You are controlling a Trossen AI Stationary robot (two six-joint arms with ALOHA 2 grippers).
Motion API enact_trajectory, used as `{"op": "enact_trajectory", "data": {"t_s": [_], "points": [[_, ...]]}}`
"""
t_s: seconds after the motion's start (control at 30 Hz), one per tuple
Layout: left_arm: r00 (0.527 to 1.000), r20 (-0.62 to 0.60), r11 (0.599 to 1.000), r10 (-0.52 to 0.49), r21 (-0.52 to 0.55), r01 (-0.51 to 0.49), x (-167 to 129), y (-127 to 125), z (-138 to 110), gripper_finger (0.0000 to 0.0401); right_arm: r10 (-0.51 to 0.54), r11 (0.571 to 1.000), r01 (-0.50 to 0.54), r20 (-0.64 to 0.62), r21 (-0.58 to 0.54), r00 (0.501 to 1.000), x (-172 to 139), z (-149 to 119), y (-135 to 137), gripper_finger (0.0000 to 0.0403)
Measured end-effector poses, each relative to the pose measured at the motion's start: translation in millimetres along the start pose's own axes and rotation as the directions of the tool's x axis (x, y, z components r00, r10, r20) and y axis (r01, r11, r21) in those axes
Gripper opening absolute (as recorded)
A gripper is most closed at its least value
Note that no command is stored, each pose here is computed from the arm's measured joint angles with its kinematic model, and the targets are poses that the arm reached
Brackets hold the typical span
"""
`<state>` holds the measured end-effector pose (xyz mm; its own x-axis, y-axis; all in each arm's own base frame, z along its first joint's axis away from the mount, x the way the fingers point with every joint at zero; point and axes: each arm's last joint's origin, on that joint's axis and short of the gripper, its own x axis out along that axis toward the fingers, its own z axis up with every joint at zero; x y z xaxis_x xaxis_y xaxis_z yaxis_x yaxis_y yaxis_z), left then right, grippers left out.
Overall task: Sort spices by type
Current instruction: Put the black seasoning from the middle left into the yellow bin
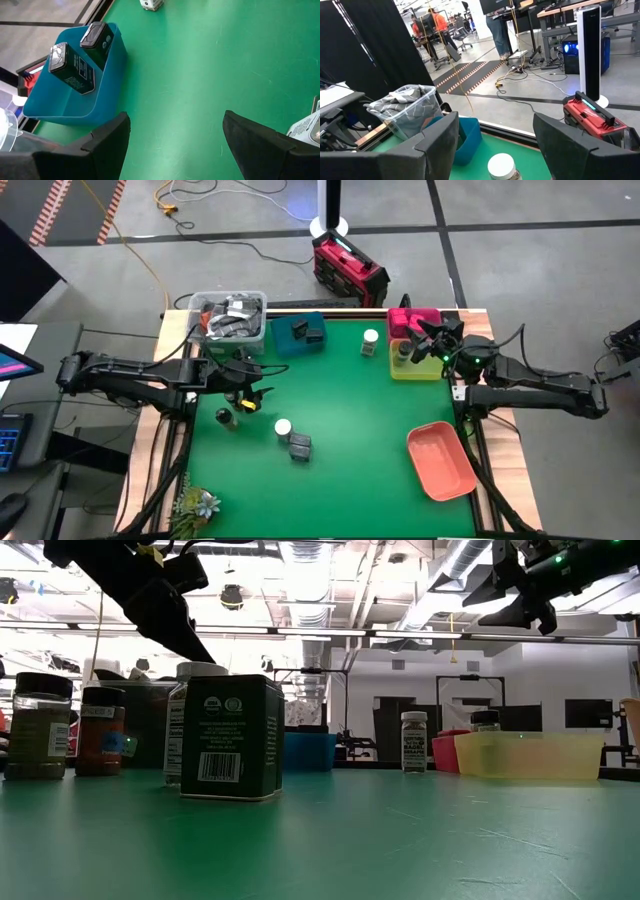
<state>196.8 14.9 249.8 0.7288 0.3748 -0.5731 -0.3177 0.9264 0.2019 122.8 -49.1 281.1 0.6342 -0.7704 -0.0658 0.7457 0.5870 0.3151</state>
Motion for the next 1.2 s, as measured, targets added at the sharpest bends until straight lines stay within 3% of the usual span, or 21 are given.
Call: {"op": "enact_trajectory", "data": {"t_s": [0.3,0.7,1.03,1.2], "points": [[1.000,0.000,1.000,0.000,0.000,0.000,0,0,0,0.0306,0.000,1.000,0.000,-0.001,-0.005,1.000,0,0,0,0.0284],[1.000,0.000,1.000,0.000,0.000,0.000,0,0,0,0.0306,0.067,0.987,-0.059,0.051,-0.152,0.996,-3,5,8,0.0284],[1.000,0.000,1.000,0.000,0.000,0.000,0,0,0,0.0306,0.161,0.951,-0.119,0.129,-0.284,0.979,-10,14,18,0.0284],[1.000,0.000,1.000,0.000,0.000,0.000,0,0,0,0.0306,0.207,0.922,-0.156,0.109,-0.356,0.972,-13,12,22,0.0284]]}}
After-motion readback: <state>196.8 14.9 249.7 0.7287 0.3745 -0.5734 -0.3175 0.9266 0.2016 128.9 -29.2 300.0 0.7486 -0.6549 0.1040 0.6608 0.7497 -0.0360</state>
